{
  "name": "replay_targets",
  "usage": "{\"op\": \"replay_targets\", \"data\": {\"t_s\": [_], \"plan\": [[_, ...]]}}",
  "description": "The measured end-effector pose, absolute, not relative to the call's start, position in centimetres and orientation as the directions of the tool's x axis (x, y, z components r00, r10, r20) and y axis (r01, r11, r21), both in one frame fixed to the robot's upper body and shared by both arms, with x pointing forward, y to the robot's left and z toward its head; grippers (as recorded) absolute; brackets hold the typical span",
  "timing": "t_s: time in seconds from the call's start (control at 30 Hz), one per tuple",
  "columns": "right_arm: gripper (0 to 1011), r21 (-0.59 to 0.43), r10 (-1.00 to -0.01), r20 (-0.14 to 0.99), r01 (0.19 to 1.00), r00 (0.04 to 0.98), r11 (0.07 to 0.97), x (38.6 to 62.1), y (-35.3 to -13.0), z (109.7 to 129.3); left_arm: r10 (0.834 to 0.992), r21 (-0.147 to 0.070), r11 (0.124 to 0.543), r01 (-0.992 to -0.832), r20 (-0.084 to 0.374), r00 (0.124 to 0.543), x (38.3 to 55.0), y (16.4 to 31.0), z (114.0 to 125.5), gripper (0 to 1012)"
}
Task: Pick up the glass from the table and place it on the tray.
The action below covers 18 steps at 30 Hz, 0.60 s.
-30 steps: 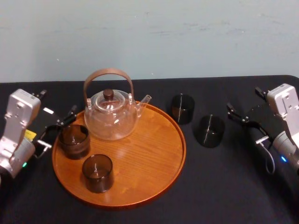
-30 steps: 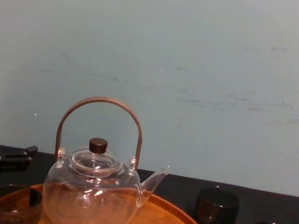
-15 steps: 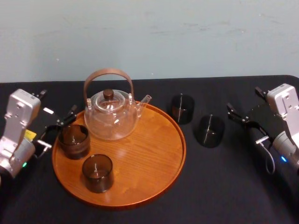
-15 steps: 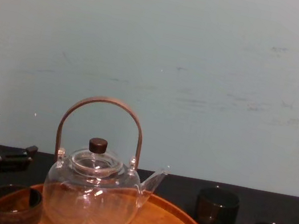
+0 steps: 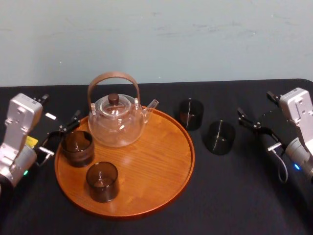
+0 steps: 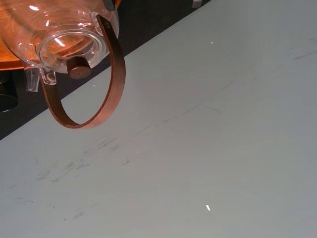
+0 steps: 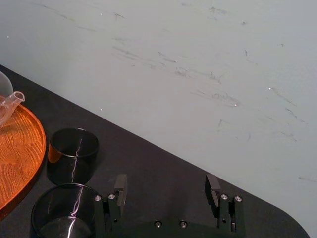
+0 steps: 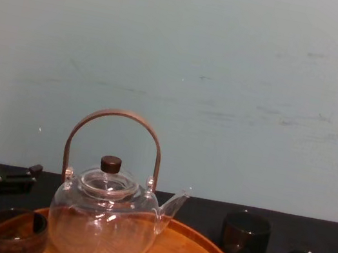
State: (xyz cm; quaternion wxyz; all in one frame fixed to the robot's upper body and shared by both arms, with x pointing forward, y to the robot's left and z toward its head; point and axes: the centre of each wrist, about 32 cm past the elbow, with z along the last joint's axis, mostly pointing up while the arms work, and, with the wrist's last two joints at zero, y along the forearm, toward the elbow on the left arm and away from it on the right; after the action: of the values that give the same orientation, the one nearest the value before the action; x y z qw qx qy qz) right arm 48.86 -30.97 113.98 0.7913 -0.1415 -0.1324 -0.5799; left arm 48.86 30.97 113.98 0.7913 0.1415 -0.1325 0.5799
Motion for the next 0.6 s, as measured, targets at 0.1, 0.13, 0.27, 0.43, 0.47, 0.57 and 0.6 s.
{"op": "replay_targets", "data": {"t_s": [0.1,0.13,0.27,0.43,0.47,0.57,0.6], "plan": [[1002,-0.070,-0.880,0.374,0.955,0.292,0.287,48.86,-30.96,113.98,0.880,0.070,0.287,-0.955,0.374,0.292,48.86,30.97,113.98,1001],[1002,-0.070,-0.880,0.374,0.955,0.292,0.287,48.86,-30.97,113.98,0.880,0.070,0.287,-0.955,0.374,0.292,48.86,30.97,113.98,1001],[1002,-0.070,-0.880,0.374,0.955,0.292,0.287,48.86,-30.96,113.98,0.880,0.070,0.287,-0.955,0.374,0.292,48.86,30.97,113.98,1001],[1002,-0.070,-0.880,0.374,0.955,0.292,0.287,48.86,-30.96,113.98,0.880,0.070,0.287,-0.955,0.374,0.292,48.86,30.97,113.98,1001],[1002,-0.070,-0.880,0.373,0.955,0.293,0.288,48.86,-30.98,113.98,0.880,0.070,0.287,-0.955,0.374,0.292,48.86,30.97,113.98,1001],[1002,-0.076,-0.880,0.367,0.953,0.301,0.294,48.75,-31.16,114.06,0.880,0.070,0.287,-0.955,0.374,0.292,48.86,30.97,113.98,1001],[1002,-0.077,-0.881,0.364,0.952,0.304,0.296,48.71,-31.22,114.09,0.880,0.070,0.287,-0.955,0.374,0.292,48.86,30.97,113.98,1001]]}}
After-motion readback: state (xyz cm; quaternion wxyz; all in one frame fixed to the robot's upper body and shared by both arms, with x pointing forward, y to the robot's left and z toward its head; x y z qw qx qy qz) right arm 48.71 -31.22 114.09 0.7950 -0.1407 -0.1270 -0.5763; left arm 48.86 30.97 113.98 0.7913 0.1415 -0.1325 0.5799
